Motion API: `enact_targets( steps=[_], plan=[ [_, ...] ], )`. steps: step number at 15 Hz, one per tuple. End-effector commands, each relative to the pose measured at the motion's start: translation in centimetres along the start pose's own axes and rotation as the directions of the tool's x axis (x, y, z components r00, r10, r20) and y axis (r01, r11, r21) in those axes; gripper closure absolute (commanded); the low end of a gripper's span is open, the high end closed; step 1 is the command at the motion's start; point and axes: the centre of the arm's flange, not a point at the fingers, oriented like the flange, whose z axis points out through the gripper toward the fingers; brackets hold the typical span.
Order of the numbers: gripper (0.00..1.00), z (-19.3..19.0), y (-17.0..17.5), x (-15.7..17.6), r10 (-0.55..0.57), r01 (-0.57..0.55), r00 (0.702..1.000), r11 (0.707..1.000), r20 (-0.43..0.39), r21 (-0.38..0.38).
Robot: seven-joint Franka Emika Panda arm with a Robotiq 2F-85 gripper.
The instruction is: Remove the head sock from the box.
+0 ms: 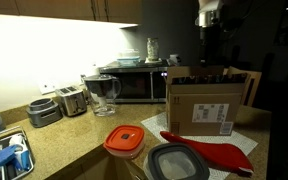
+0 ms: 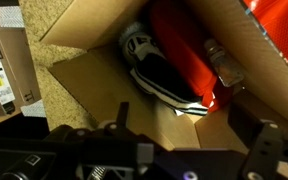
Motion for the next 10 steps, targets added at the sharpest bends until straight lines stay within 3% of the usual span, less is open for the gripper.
enact_targets(
  steps=[1,10],
  plan=[
    [0.0,1.7,-0.5,0.1,0.086,-0.084,0.996,0.996,0.04,-0.038],
    [0.0,6.6,-1.0,-0.7,0.153,-0.146,0.984,0.986,0.095,-0.082]
  ],
)
